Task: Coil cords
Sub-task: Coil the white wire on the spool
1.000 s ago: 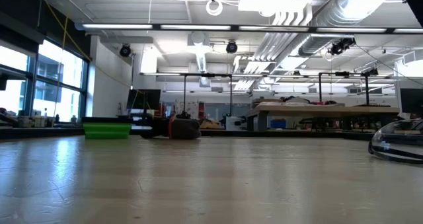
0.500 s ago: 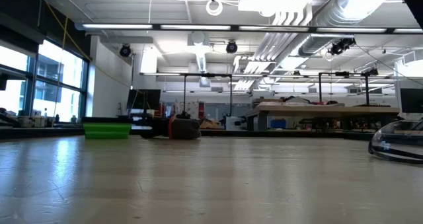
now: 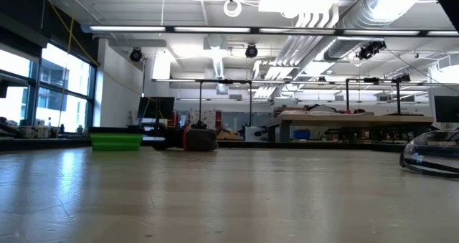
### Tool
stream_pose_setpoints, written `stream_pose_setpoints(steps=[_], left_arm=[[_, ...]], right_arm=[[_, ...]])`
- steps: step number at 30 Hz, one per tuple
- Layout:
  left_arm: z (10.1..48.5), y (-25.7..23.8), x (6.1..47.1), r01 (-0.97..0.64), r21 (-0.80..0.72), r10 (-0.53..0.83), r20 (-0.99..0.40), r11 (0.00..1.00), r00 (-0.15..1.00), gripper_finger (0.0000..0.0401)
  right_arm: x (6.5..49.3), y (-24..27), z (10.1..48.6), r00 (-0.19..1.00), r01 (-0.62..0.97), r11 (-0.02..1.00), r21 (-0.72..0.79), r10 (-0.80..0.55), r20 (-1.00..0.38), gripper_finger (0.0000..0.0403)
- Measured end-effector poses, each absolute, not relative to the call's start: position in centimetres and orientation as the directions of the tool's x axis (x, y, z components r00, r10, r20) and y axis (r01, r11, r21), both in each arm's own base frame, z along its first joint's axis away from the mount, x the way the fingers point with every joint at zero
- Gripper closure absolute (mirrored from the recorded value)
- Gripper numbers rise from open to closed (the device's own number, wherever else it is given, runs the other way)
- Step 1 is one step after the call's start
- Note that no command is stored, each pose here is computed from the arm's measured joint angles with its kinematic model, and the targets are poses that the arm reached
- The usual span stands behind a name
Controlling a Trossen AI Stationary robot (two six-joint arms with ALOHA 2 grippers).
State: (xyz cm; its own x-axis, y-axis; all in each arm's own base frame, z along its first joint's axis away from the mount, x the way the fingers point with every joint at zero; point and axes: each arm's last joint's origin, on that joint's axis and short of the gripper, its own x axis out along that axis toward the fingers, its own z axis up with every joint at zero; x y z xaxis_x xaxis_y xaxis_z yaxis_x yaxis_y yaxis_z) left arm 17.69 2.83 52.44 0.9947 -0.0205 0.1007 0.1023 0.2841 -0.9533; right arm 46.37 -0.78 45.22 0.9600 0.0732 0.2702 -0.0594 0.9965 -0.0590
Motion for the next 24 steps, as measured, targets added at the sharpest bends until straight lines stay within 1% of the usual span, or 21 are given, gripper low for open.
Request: stream_pose_setpoints(steps=[4, 8, 12, 18, 24], left_arm=[[52.85, 2.93, 17.64, 0.136, -0.940, 0.001, 0.144, 0.312, 0.990, 0.0401], [52.96, 2.98, 17.62, 0.141, -0.935, 0.017, 0.155, 0.326, 0.988, 0.0401], [52.96, 3.02, 17.64, 0.136, -0.930, 0.029, 0.155, 0.343, 0.987, 0.0401], [53.35, 3.04, 17.57, 0.167, -0.913, 0.041, 0.196, 0.372, 0.980, 0.0401], [53.39, 3.06, 17.58, 0.169, -0.910, 0.045, 0.200, 0.378, 0.979, 0.0401]], right_arm=[[46.38, -0.74, 45.14, 0.962, -0.069, 0.996, -0.061, 0.083, 0.261, 0.0403], [46.39, -0.73, 45.11, 0.962, -0.070, 0.996, -0.060, 0.083, 0.258, 0.0398], [46.39, -0.70, 45.12, 0.962, -0.071, 0.996, -0.060, 0.084, 0.258, 0.0383], [46.45, -0.77, 45.06, 0.964, -0.058, 0.998, -0.038, 0.066, 0.258, 0.0347], [46.51, -0.79, 44.93, 0.967, -0.052, 0.998, -0.035, 0.059, 0.249, 0.0340]])
